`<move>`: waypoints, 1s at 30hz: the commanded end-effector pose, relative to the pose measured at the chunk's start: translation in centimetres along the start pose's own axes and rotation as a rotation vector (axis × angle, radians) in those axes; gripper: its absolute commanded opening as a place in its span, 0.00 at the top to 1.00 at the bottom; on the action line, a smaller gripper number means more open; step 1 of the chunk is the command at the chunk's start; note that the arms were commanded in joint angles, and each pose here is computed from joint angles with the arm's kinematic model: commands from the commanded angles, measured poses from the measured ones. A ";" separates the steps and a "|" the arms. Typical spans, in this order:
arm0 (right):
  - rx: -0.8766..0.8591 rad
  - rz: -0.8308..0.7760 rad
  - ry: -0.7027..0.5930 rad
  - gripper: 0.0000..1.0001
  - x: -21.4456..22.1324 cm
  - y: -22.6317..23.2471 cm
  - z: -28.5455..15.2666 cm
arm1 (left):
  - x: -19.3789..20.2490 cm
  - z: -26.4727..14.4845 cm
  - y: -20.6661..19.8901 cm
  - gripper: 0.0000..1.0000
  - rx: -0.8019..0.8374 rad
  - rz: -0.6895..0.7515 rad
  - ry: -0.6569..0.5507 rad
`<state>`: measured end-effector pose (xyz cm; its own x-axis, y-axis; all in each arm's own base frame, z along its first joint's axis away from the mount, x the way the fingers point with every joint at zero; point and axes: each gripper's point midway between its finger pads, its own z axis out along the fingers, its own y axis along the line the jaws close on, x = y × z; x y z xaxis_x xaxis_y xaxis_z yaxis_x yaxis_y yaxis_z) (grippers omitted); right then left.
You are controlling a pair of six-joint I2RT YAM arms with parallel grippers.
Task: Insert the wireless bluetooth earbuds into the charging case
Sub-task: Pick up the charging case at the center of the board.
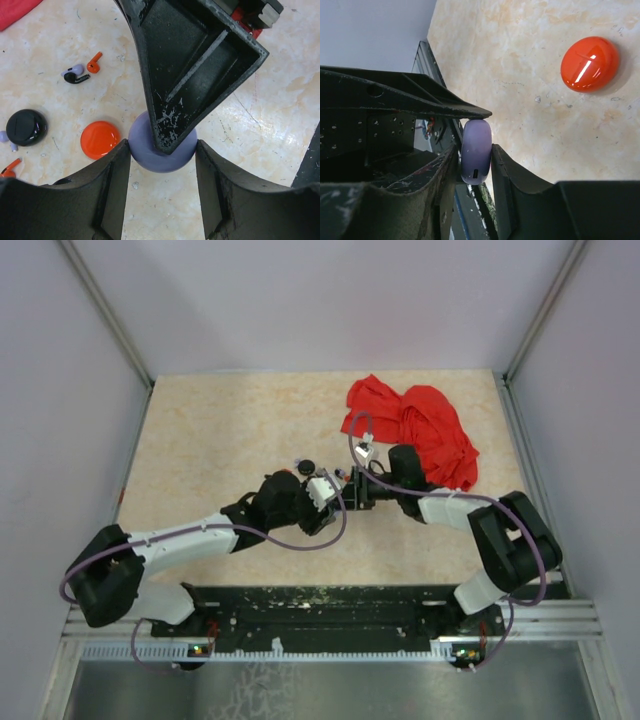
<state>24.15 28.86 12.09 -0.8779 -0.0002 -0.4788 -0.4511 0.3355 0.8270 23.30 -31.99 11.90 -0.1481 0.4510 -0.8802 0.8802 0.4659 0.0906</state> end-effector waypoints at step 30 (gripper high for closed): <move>-0.466 -0.303 -0.504 1.00 -5.9 12.2 -8.5 | -9.1 -12.1 1.5 0.00 0.346 -0.647 -0.712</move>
<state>24.41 25.29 22.57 -0.6706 0.3573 -0.6501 -0.6613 0.1091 0.7421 23.78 -24.87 20.05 -0.3865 -0.3081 -0.8693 0.7481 0.4465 -0.4909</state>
